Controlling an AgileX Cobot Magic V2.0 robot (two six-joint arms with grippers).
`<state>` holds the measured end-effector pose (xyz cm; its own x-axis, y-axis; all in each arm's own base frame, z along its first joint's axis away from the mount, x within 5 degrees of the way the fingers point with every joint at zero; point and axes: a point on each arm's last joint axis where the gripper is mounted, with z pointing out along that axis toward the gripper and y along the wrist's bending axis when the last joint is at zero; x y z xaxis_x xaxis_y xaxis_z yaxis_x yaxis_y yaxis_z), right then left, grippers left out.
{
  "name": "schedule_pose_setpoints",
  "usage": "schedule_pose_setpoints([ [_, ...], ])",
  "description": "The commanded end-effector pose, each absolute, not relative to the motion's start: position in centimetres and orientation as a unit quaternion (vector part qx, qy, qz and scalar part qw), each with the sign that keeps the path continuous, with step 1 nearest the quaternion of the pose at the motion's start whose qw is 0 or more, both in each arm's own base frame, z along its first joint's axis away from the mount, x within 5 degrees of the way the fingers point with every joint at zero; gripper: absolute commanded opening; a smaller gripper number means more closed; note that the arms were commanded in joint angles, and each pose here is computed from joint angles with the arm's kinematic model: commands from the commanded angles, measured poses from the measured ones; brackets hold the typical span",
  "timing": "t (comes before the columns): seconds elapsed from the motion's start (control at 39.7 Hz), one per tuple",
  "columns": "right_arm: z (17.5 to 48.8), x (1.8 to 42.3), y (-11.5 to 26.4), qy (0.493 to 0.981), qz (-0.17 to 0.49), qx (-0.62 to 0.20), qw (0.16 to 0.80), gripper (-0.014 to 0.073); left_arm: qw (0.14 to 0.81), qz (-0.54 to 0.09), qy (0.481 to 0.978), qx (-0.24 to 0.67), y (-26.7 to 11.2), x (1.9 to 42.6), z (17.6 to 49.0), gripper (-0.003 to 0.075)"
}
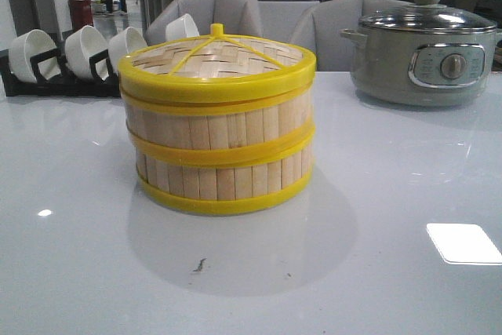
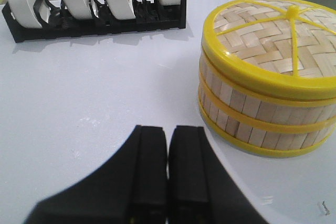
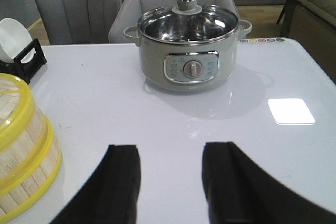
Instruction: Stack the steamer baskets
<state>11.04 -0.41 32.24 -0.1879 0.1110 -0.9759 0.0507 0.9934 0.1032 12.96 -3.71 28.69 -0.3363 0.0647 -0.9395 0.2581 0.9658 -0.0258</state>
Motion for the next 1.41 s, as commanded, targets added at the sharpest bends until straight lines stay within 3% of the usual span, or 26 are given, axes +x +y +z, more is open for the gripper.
schedule_pose_setpoints([
  [0.0, 33.2, 10.3, -0.5, 0.728, 0.017, 0.054, 0.683, 0.0389, 0.612, -0.097, 0.78, 0.093, -3.8, 13.2, 30.4, 0.0083],
  [0.81, 27.0, 7.5, -0.4, 0.73, 0.016, 0.055, 0.681, 0.0387, 0.612, -0.097, 0.78, 0.093, -3.8, 13.2, 30.4, 0.0083],
  [0.91, 27.0, 7.5, -0.4, 0.73, 0.016, 0.055, 0.681, 0.0293, 0.612, -0.097, 0.78, 0.093, -3.8, 13.2, 30.4, 0.0083],
  [1.03, 26.9, 7.5, -0.4, 0.73, 0.016, 0.055, 0.681, 0.0036, 0.612, -0.097, 0.78, 0.093, -3.8, 13.2, 30.4, 0.0083],
  [1.39, 26.9, 7.5, -0.3, 0.732, 0.016, 0.055, 0.679, 0.0051, 0.612, -0.097, 0.78, 0.093, -3.8, 13.2, 30.4, 0.0083],
])
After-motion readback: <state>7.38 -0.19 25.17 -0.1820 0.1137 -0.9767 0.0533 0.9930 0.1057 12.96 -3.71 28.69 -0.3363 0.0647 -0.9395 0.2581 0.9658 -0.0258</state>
